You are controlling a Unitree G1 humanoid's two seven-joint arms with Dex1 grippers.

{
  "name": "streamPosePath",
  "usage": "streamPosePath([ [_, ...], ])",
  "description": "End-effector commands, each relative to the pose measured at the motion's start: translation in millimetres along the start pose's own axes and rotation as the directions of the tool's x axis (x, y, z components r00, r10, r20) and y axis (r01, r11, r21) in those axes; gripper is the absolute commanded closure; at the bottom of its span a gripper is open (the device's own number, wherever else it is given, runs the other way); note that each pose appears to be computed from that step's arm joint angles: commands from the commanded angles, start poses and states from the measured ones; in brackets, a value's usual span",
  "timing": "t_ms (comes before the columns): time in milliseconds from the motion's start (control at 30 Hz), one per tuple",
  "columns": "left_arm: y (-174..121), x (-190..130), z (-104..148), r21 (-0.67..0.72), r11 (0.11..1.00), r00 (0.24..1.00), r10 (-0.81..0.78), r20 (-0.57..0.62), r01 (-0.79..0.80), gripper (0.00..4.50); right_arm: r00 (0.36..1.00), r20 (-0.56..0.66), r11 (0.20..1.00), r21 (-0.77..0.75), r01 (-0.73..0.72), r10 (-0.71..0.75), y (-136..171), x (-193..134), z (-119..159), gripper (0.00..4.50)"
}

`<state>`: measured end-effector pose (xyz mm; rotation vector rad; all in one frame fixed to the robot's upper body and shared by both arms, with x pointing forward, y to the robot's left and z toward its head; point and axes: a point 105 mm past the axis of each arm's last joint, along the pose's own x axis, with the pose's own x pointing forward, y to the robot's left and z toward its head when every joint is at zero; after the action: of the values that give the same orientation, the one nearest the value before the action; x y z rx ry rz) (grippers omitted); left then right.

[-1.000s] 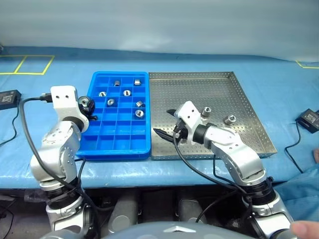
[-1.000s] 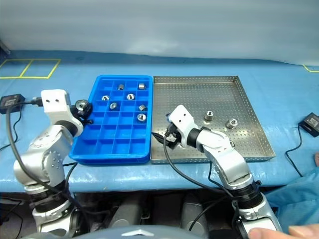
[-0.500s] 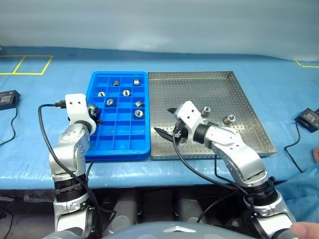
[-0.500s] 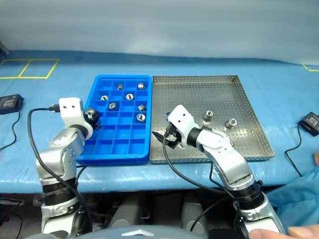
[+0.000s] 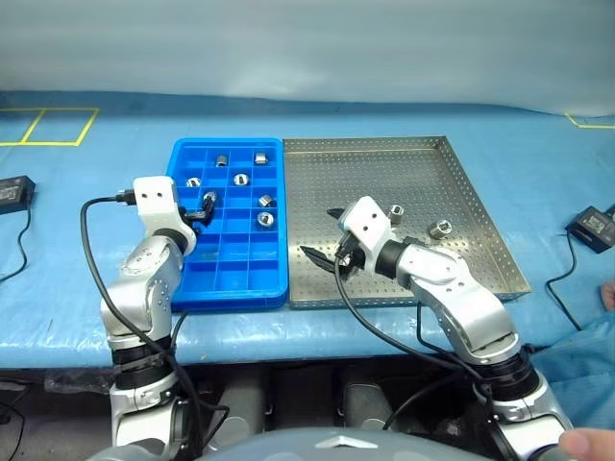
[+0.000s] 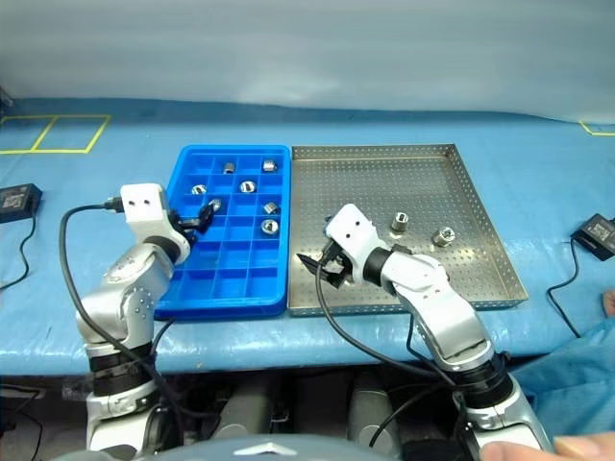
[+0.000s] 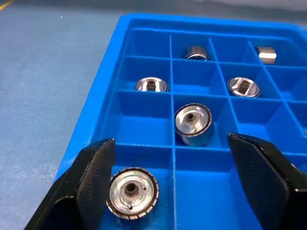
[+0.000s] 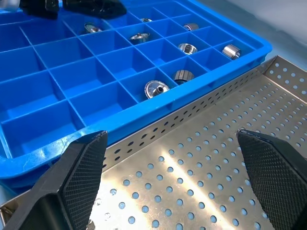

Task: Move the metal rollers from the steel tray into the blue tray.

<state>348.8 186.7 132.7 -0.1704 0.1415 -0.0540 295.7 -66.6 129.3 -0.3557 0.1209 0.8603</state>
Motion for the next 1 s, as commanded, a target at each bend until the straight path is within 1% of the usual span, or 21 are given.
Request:
streamPosePath([
  [33,-73.2,-8.3,37.1,-0.001,0.921,0.911,-0.384,0.151,0.389,0.47,0.997,0.002,0.995,-0.056,0.08,-0.08,-13.6,-12.5,6.2,0.0],
  [67,-94.2,-12.4,36.3,0.019,0.866,0.857,-0.498,0.131,0.5,0.47,0.995,-0.008,0.994,-0.059,0.096,-0.097,-16.4,-15.3,4.8,0.0],
  [100,-115.0,-17.4,31.6,0.047,0.794,0.79,-0.608,0.086,0.606,0.47,0.994,-0.014,0.992,-0.063,0.107,-0.108,-18.2,-19.1,5.2,0.0],
  [167,-141.5,-25.5,17.9,0.106,0.665,0.67,-0.742,-0.028,0.74,0.47,0.993,-0.015,0.991,-0.067,0.119,-0.12,-19.5,-26.1,8.5,0.0],
  [200,-150.6,-27.1,7.2,0.162,0.603,0.622,-0.775,-0.111,0.781,0.47,0.992,-0.016,0.99,-0.07,0.126,-0.128,-20.1,-30.5,10.0,0.0],
  [267,-159.7,-25.6,-13.3,0.251,0.509,0.564,-0.786,-0.255,0.823,0.47,0.988,-0.035,0.987,-0.075,0.145,-0.148,-21.6,-38.5,8.3,0.0],
  [333,-167.5,-23.4,-30.0,0.27,0.431,0.505,-0.789,-0.35,0.861,0.47,0.979,-0.099,0.982,-0.08,0.171,-0.179,-24.1,-47.2,-4.3,0.0],
  [367,-169.6,-20.9,-36.9,0.276,0.408,0.489,-0.782,-0.387,0.871,0.47,0.972,-0.135,0.979,-0.081,0.185,-0.194,-25.0,-51.3,-11.9,0.0],
  [433,-171.0,-14.0,-47.0,0.293,0.386,0.481,-0.76,-0.438,0.875,0.47,0.961,-0.178,0.976,-0.077,0.203,-0.214,-24.3,-57.1,-22.1,0.0],
  [500,-171.2,-6.2,-54.0,0.309,0.382,0.489,-0.737,-0.467,0.871,0.47,0.953,-0.196,0.973,-0.069,0.222,-0.231,-22.0,-61.0,-27.2,0.0],
  [733,-175.9,0.2,-69.8,0.25,0.382,0.456,-0.74,-0.493,0.89,0.47,0.947,-0.183,0.965,-0.033,0.262,-0.263,-12.4,-64.1,-26.9,0.0],
  [1000,-165.3,11.6,-90.0,0.235,0.443,0.494,-0.671,-0.553,0.865,0.47,0.937,-0.177,0.953,-0.026,0.303,-0.303,-14.1,-66.7,-26.7,0.0],
])
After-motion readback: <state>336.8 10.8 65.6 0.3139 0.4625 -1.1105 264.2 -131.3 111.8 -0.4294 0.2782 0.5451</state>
